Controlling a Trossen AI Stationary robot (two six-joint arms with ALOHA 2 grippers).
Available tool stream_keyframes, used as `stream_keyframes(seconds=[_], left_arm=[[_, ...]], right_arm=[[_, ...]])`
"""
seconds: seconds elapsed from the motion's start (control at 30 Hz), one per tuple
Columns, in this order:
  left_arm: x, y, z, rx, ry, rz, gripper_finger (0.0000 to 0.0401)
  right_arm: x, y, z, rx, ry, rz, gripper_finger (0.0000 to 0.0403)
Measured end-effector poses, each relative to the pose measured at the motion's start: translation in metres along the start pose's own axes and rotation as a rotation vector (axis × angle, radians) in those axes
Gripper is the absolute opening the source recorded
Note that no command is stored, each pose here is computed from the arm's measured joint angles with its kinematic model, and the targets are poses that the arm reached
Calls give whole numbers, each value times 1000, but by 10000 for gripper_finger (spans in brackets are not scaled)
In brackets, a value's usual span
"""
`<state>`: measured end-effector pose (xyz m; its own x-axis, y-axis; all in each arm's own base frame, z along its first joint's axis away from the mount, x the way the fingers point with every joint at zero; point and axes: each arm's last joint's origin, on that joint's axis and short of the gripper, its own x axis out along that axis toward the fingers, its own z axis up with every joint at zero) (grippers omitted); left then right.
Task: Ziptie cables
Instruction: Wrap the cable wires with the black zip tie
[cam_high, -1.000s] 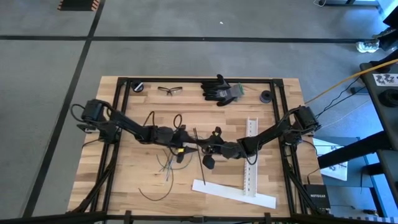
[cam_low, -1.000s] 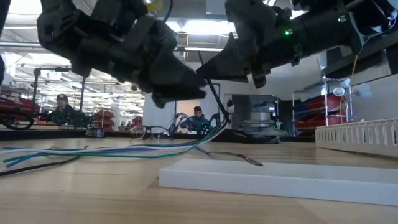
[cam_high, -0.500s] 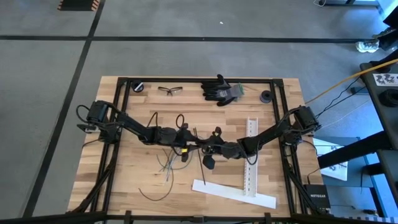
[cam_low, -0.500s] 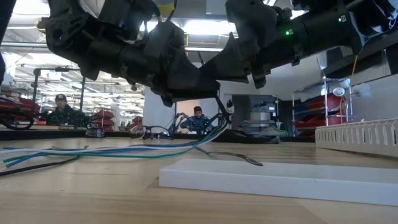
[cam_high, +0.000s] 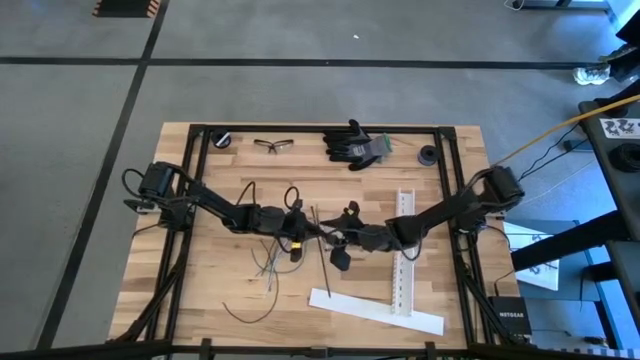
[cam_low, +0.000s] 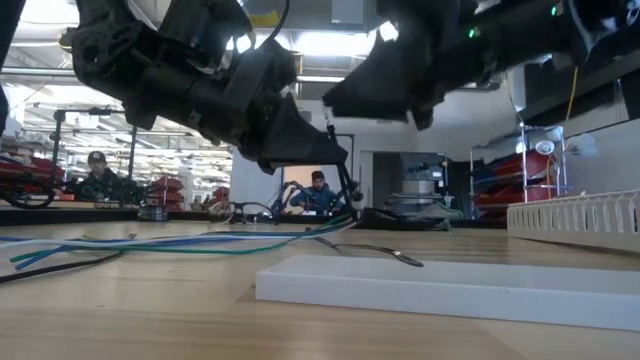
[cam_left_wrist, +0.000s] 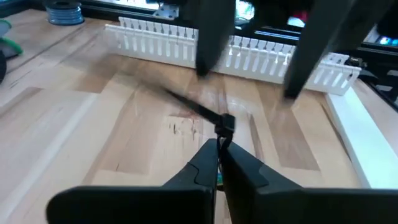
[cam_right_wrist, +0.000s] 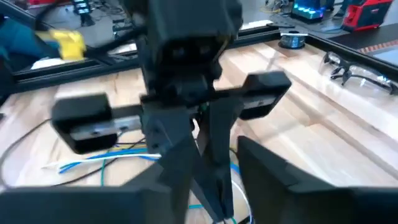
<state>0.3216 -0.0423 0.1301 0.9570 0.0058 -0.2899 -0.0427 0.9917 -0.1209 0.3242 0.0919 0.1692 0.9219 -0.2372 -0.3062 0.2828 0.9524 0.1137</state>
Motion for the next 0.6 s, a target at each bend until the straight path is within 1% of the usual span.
stream_keyframes(seconds=[0.13,0.23,0.3,0.37,0.47,0.6], left_arm=[[0,-1,-1,8,7,-3,0],[0,-2,-1,10,11,-4,0],[0,-2,-1,10,12,-4,0],[0,-2,-1,18,10,-5,0],[0,-2,-1,12,3,-6,0],[0,-2,0,8,0,-8,0]], right_arm=[[-19,-7,15,-44,73,-19,172],[-29,-13,15,-75,175,-19,188],[-31,-15,8,-78,238,0,188],[-27,-14,-3,-76,264,32,183],[-18,-16,-26,-91,300,26,171],[0,-8,-37,-69,206,61,161]])
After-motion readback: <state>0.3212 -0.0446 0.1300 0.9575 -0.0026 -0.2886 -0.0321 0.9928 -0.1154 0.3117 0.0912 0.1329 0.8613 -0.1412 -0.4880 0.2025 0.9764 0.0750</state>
